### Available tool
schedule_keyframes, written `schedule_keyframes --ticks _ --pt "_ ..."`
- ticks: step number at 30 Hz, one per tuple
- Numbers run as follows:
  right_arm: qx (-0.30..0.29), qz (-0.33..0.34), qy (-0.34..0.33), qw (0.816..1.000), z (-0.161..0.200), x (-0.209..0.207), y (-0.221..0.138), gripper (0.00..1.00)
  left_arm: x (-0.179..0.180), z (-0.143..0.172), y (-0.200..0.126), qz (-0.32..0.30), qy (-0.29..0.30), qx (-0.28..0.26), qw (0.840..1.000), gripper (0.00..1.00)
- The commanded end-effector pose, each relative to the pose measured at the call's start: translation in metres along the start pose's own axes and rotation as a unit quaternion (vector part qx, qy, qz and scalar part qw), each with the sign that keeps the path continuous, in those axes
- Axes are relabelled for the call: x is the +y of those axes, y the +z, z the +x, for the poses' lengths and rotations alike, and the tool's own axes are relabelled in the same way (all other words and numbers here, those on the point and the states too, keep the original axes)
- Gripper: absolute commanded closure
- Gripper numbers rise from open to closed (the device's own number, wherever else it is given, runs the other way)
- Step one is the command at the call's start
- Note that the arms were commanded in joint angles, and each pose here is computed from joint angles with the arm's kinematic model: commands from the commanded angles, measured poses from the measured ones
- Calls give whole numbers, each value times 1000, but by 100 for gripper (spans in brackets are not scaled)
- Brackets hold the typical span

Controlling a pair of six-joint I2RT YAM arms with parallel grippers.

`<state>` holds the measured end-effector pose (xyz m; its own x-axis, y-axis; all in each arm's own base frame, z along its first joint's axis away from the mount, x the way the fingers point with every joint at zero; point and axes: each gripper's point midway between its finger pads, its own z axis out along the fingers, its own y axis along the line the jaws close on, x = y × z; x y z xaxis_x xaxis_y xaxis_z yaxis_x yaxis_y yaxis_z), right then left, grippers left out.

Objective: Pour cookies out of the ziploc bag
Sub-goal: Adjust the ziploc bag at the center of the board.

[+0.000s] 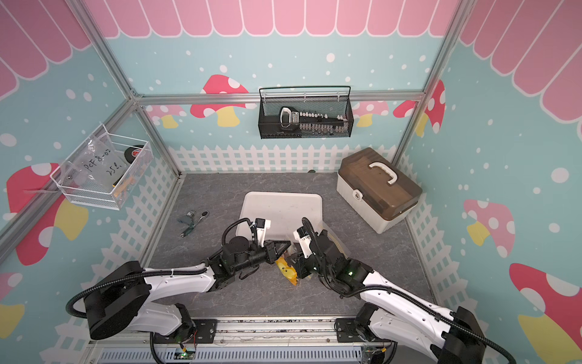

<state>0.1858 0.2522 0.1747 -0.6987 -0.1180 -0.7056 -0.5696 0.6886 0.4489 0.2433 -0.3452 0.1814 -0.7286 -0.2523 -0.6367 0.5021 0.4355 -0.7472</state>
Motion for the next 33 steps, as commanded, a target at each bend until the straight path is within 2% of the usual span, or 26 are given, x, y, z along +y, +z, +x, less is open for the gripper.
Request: schedule_keyframes --ticks 1,10,13,20,23,33 --pt "-15 20 -20 999 -12 0 -18 77 -29 -17 -4 15 36 6 999 100" --pt "-37 60 -38 997 -23 -7 -46 74 -53 -31 -9 21 98 61 993 100" --pt "-35 55 -36 997 -23 -6 -47 74 -53 -29 -4 31 92 86 992 100" --pt "-21 67 -36 997 -17 -12 -40 73 -25 -11 11 20 63 131 989 100" --pt "-14 66 -36 997 -17 -11 -36 72 -28 -3 12 32 52 158 986 100" --pt "-26 52 -38 998 -29 -1 -41 71 -63 -23 -48 9 67 157 985 100"
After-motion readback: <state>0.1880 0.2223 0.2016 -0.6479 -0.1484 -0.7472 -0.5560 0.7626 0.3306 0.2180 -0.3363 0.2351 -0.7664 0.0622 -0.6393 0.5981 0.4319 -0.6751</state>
